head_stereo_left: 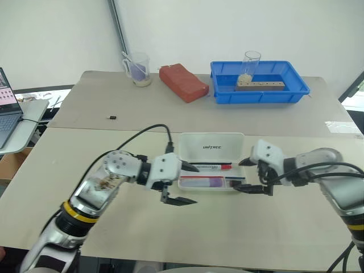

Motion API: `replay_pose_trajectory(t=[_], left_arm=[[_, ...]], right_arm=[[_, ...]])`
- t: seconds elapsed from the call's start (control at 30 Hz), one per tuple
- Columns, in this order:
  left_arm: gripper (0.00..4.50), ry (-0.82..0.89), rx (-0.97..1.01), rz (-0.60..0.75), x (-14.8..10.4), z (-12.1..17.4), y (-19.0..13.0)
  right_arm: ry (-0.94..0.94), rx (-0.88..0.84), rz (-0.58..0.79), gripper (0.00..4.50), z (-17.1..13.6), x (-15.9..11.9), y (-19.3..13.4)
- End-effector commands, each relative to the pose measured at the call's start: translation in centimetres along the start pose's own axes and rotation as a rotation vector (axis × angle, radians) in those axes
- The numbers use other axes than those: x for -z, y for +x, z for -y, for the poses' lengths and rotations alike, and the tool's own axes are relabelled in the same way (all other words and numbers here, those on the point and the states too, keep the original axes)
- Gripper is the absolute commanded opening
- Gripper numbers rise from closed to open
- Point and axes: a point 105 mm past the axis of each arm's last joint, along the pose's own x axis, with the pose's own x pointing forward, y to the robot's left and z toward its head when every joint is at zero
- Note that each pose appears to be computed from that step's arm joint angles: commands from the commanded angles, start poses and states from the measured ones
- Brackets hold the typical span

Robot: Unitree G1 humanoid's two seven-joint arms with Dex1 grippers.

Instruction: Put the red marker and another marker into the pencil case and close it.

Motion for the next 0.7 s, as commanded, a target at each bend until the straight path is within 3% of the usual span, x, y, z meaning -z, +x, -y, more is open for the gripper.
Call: replay_pose_trajectory(t=[0.03, 0.1, 0.2, 0.3, 0.43, 0.47, 0.7], left_arm=[[4.50, -0.112, -0.251, 0.062, -0.6, -4.9, -4.1], [4.50, -0.176, -0.401, 0.121, -0.8, -8.2, -5.6], [3.63, -0.273, -0.580, 0.213, -0.8, -12.2, -6.8], [2.27, -0.357, -0.642, 0.246, -0.3, -14.3, -6.2], [0.33, -0.383, -0.619, 0.185, 1.1, -15.3, -3.6], [0.03, -0.393, -0.627, 0.163, 1.5, -15.7, -3.3], [0.03, -0.446, -0.550, 0.063, 3.3, -15.8, -0.7]], right_arm=[[0.009, 0.093, 0.092, 4.44, -0.1, -2.4, -2.2], [0.023, 0.154, 0.113, 4.44, 0.2, -2.9, -2.7], [0.034, 0.217, 0.196, 4.50, 0.5, -4.8, -3.0], [0.019, 0.255, 0.257, 4.50, 0.6, -6.7, -3.0], [-0.017, 0.261, 0.343, 4.50, -0.1, -10.0, -2.6], [-0.021, 0.260, 0.355, 4.50, -0.3, -10.5, -2.4], [-0.015, 0.277, 0.384, 4.50, -0.6, -11.4, -1.6]])
